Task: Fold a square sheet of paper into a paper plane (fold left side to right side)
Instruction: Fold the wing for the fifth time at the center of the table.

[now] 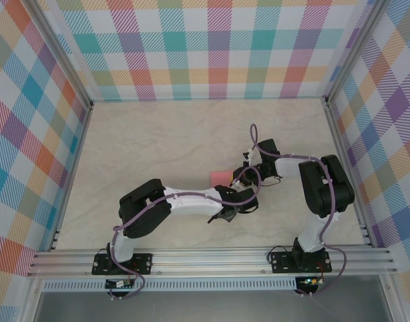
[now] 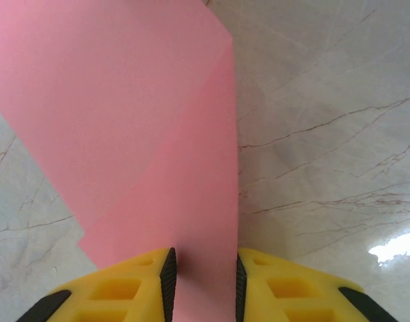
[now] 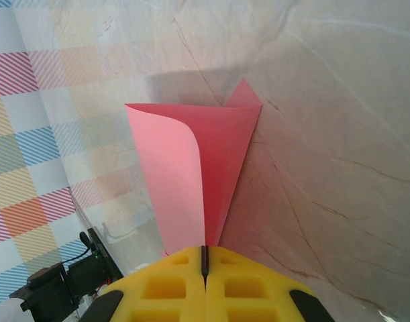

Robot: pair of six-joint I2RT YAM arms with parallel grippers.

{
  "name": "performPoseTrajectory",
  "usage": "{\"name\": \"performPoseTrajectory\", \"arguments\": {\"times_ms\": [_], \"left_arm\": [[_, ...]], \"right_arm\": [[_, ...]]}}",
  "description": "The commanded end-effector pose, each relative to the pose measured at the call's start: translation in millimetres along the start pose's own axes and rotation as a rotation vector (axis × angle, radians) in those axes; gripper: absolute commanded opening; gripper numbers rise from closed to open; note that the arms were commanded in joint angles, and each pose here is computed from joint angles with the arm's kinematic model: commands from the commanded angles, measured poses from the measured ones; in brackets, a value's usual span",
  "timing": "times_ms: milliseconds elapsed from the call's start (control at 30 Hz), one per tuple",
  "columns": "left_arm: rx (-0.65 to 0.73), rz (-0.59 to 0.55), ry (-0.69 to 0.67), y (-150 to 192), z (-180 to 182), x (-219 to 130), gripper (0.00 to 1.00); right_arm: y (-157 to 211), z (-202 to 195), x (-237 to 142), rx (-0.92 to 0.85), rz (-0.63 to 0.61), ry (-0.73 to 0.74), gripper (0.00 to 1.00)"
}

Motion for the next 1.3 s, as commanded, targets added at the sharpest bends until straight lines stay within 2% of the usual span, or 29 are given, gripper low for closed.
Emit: {"name": "performPoseTrajectory", "arguments": {"times_ms": [0,300,500,700,867,1033,1267], "left_arm": [[0.026,0.017,-0.005,3,-6,-1,0.27],[0.005,-0.004,-0.028,0,0,-6,0.18],[0.001,-0.006,0.003,-3,-2,-11,0.11],[-0.012,0.009,0.057,-9,-3,-15,0.06],[-0.049,0.025,0.131,-18,-3,-19,0.04],[-0.132,0.053,0.246,-28,-1,-21,0.02],[-0.283,0.093,0.424,-40,8,-17,0.01]], "right_arm": [[-3,5,1,0.002,0.004,-0.003,0.0],[-2,7,-1,-0.008,0.007,-0.001,0.0],[-5,14,-11,-0.042,-0.017,0.01,0.07],[-22,25,-55,-0.054,-0.142,0.03,0.29],[-23,32,-104,-0.078,-0.251,0.171,0.51],[-7,25,-132,-0.077,-0.321,0.364,0.63],[16,11,-129,-0.076,-0.358,0.392,0.76]]}}
Point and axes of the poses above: each hand's point on the last joint's axis, 136 mm out from that joint toward the fingers, its own x axis out along the fingers, its own z axis along the line the jaws close on, y = z × x, the point moved 5 cm from there along -x, back along the fingers, and after that the axes turned 11 degrees about -x, right-handed, at the moved point
